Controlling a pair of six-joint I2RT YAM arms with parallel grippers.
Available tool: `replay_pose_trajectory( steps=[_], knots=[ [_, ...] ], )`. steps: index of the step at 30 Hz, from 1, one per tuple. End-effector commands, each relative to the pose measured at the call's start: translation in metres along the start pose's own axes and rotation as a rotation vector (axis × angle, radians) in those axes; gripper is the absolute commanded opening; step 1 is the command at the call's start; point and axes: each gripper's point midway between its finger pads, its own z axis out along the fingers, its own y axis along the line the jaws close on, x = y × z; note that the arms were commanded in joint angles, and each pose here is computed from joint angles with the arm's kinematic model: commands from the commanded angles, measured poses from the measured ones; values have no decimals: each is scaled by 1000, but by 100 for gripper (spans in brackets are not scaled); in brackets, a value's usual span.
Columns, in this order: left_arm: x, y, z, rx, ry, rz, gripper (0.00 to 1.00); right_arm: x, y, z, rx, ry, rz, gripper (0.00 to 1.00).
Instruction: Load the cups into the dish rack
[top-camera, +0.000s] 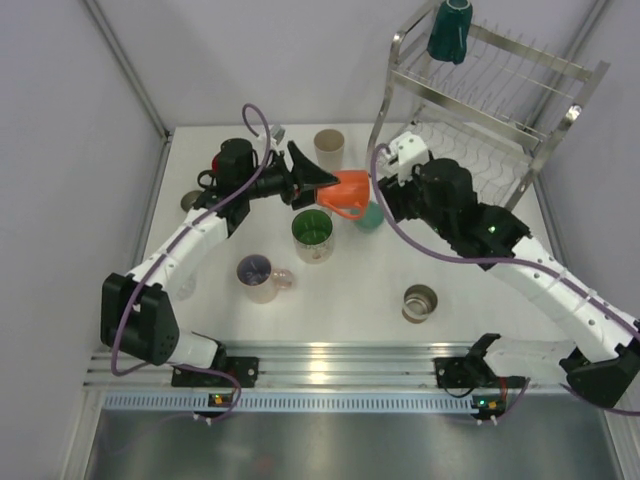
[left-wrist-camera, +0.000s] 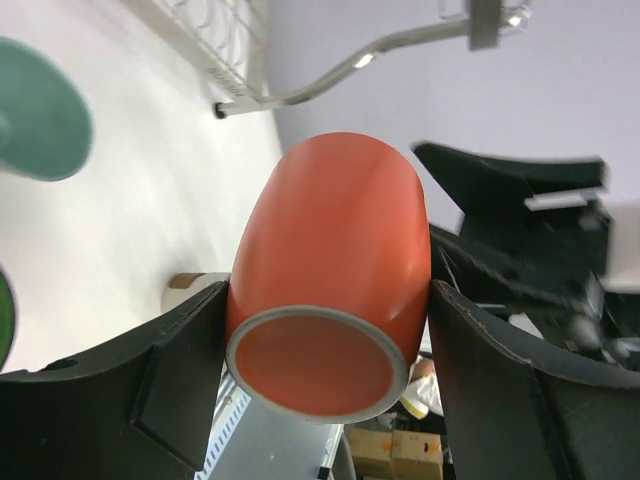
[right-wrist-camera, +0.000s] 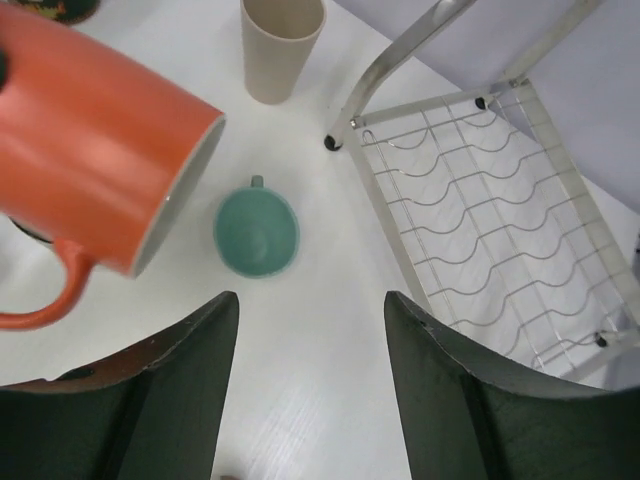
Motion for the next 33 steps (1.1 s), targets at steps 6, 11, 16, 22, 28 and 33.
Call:
replay_pose_trajectory(
  steps=[6,11,16,22,28,33],
  knots=[
    [-24,-28,-10,-44,-89,119,0,-32,27,-38,164,38,-252,60],
    [-27,-22,-10,-65,-91,75,0,-27,63,-40,86,85,-368,60],
    [-28,-18,-10,-91,-96,62,0,-22,109,-34,4,150,-494,60],
    [-26,-13,-12,-104,-103,36,0,-17,130,-21,10,214,-583,59],
    [-27,-14,-13,-106,-115,19,0,-16,139,-7,54,260,-652,59],
    [-27,-13,-14,-111,-121,6,0,-12,138,5,124,289,-691,55]
  ],
)
